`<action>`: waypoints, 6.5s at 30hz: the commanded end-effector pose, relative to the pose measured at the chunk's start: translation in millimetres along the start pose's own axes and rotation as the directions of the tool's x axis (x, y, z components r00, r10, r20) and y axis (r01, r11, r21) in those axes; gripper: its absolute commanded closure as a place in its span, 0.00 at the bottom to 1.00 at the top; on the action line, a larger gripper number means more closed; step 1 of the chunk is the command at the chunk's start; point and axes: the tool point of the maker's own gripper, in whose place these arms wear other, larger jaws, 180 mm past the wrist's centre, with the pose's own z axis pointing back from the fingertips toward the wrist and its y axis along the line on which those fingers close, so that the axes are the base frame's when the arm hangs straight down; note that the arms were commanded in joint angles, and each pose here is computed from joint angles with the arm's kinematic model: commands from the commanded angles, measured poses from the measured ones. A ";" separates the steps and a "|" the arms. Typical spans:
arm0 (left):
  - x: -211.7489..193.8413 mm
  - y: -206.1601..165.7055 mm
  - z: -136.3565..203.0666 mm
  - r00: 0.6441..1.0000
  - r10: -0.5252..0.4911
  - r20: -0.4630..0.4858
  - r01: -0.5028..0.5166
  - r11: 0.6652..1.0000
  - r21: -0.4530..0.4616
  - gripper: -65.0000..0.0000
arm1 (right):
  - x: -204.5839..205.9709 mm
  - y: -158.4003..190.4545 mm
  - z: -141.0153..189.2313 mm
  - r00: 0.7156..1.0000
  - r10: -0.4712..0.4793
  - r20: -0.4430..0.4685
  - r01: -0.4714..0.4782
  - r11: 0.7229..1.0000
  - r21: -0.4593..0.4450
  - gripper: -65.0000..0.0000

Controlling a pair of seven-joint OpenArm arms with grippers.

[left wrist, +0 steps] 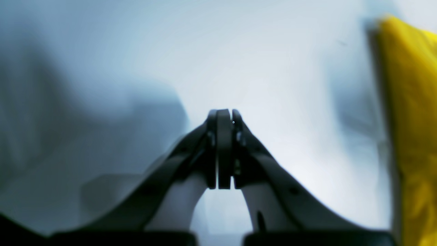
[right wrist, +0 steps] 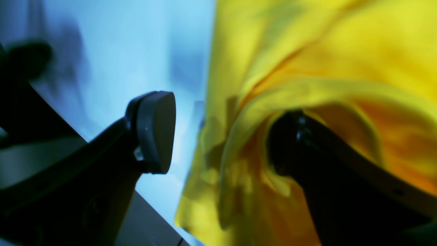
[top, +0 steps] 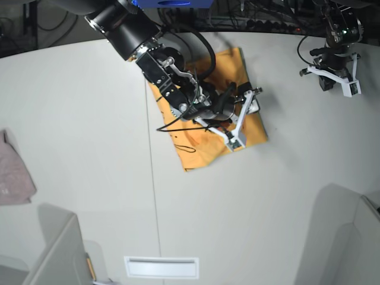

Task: Fold the T-shirt properly
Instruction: 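Fold the held end over toward the left gripper with the right gripper, then press and smooth the folded end flat with the right gripper, then release the shirt and raise the right gripper away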

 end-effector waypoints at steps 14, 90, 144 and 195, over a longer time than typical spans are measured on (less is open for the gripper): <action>23.4 30.1 10.5 0.997 0.010 0.076 -0.016 0.997 0.075 1.00 | 41.7 75.2 42.0 0.941 0.291 0.174 -0.310 0.946 0.096 0.42; 36.3 61.6 24.4 0.991 0.037 0.129 -0.058 0.986 0.158 1.00 | 51.0 -47.8 -24.7 0.991 -0.112 0.079 0.119 0.988 -0.094 1.00; 26.4 -1.7 0.1 0.994 0.047 0.095 -0.047 0.999 0.004 1.00 | -65.6 5.1 10.0 0.980 -0.076 -0.184 0.075 0.997 -0.009 1.00; -32.0 -163.4 -38.3 0.958 0.057 -0.283 -0.179 0.886 -0.427 0.44 | -55.0 -98.8 111.5 0.922 -0.354 0.155 0.371 0.923 -0.103 1.00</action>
